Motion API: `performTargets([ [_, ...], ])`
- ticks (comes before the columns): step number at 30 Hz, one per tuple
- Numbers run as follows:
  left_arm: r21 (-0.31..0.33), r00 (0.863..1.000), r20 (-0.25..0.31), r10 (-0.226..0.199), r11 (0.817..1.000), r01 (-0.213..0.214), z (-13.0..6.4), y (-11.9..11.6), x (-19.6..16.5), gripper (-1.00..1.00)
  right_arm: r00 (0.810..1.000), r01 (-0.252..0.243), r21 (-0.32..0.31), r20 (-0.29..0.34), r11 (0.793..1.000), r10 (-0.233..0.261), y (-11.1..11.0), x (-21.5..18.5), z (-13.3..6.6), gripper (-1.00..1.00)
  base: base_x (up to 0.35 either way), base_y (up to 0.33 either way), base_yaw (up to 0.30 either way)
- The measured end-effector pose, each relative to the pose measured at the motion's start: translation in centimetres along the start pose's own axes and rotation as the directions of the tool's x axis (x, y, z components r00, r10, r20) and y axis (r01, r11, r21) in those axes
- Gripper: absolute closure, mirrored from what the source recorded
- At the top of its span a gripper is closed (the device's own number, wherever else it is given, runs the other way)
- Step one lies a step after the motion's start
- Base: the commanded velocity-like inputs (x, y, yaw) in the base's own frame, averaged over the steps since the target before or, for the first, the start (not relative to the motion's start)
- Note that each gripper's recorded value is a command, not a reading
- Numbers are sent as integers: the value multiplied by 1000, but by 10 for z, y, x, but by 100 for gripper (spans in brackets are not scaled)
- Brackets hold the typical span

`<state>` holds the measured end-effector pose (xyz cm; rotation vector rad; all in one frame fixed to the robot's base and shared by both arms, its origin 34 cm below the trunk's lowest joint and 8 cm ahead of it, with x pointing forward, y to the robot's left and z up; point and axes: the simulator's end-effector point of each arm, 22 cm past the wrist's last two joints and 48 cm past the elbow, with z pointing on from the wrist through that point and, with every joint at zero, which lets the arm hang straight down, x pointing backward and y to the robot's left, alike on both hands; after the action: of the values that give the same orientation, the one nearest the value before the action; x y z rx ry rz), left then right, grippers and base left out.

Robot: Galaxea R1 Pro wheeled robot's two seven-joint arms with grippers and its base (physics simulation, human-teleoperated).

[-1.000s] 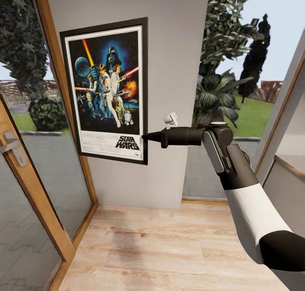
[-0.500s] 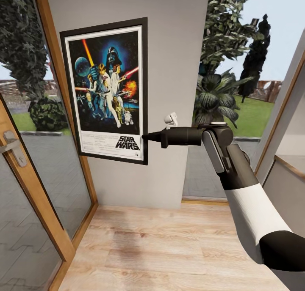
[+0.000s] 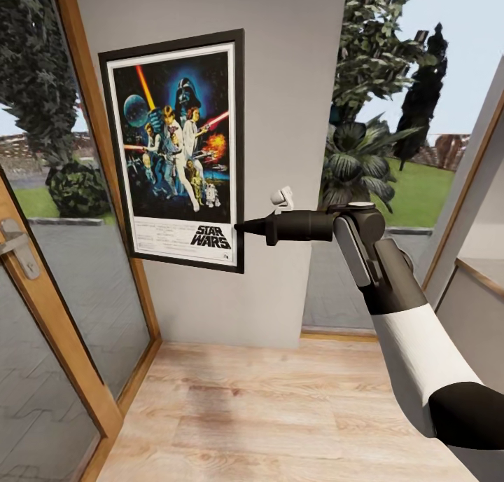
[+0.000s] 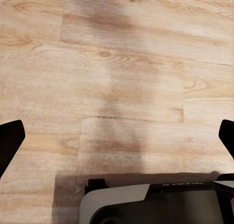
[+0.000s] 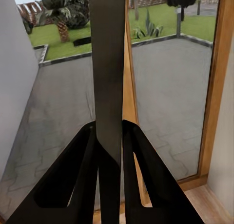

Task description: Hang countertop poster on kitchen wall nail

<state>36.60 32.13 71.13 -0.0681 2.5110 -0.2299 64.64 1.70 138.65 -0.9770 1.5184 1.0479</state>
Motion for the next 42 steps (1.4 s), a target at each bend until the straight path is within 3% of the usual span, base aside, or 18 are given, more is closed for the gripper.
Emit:
performTargets([
  [28, -3, 1000, 1, -2, 1000, 2, 0, 1, 0, -100, 1000, 0, 0, 2, 1000, 0, 0, -1, 0, 100, 95, 0, 0],
  [42, -2, 1000, 1, -2, 1000, 2, -1, 1, 0, -100, 1000, -1, -1, 2, 1000, 1, 1, -1, -1, 100, 294, 0, 0],
])
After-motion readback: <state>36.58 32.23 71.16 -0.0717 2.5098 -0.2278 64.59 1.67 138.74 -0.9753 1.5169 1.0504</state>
